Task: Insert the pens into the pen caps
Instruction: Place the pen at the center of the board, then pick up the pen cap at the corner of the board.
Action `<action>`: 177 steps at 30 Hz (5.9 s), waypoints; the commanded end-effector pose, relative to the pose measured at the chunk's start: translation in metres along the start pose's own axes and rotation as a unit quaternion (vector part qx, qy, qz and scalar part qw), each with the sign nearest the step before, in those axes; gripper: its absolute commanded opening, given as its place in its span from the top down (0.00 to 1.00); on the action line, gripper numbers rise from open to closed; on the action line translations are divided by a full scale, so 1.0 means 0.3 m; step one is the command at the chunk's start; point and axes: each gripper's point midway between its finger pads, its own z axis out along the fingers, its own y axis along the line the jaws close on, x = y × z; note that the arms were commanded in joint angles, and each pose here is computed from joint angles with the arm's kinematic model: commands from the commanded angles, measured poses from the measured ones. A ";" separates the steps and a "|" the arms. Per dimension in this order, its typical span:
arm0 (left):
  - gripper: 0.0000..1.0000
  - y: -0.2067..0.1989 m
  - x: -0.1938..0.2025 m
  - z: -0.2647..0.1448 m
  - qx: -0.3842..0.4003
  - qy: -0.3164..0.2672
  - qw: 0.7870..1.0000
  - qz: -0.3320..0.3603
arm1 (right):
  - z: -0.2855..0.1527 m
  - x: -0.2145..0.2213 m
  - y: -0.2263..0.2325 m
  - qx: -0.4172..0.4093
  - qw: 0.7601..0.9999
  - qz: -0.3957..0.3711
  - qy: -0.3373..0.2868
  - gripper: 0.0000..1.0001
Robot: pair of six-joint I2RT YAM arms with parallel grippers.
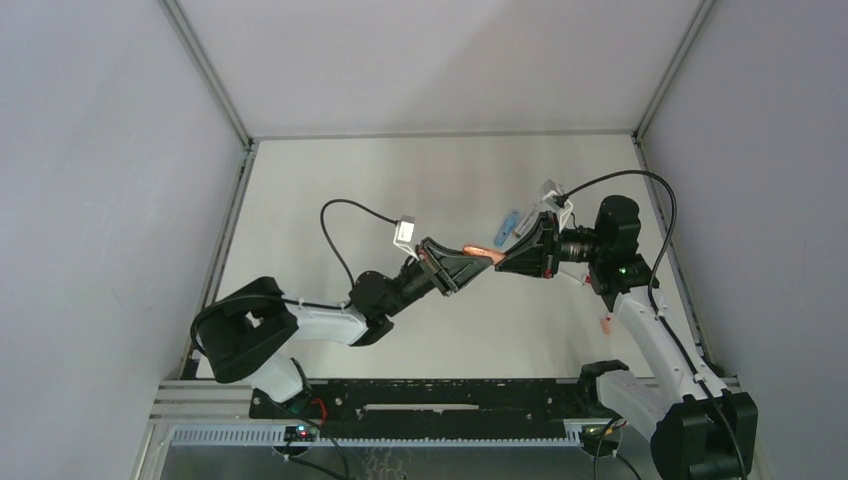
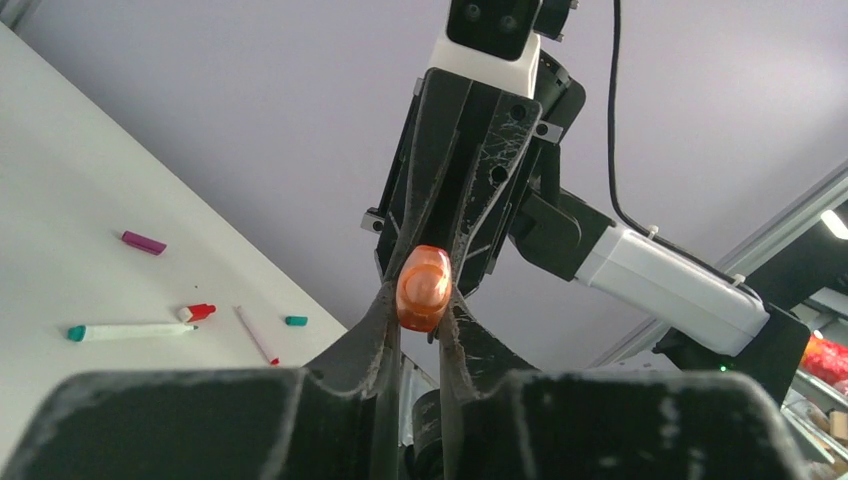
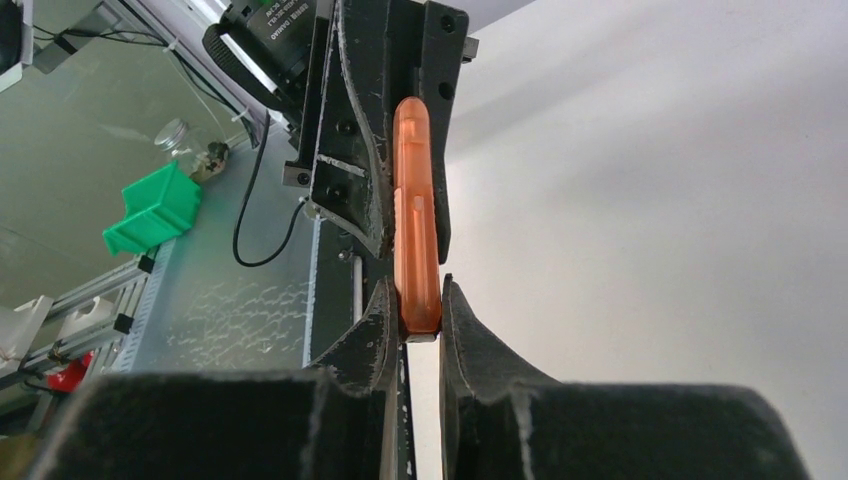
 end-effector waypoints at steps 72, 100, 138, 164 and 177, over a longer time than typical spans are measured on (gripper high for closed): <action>0.50 0.505 -0.771 -0.841 -0.473 -0.099 0.873 0.073 | -0.193 -0.039 -0.084 0.157 0.979 -0.131 -0.021 0.06; 0.05 0.091 -0.558 -0.683 -0.371 0.085 0.888 0.259 | -0.238 0.048 -0.163 0.186 0.968 -0.168 0.028 0.02; 0.00 0.202 -0.557 -0.803 -0.420 0.083 0.839 0.336 | -0.769 0.270 -0.581 0.521 0.803 -0.064 0.281 0.16; 0.00 0.229 -0.553 -0.816 -0.427 0.089 0.833 0.341 | -1.211 0.634 -0.505 0.482 0.745 0.032 0.459 0.49; 0.00 0.261 -0.541 -0.814 -0.445 0.094 0.840 0.297 | -1.207 0.721 -0.442 0.434 0.758 0.071 0.481 0.50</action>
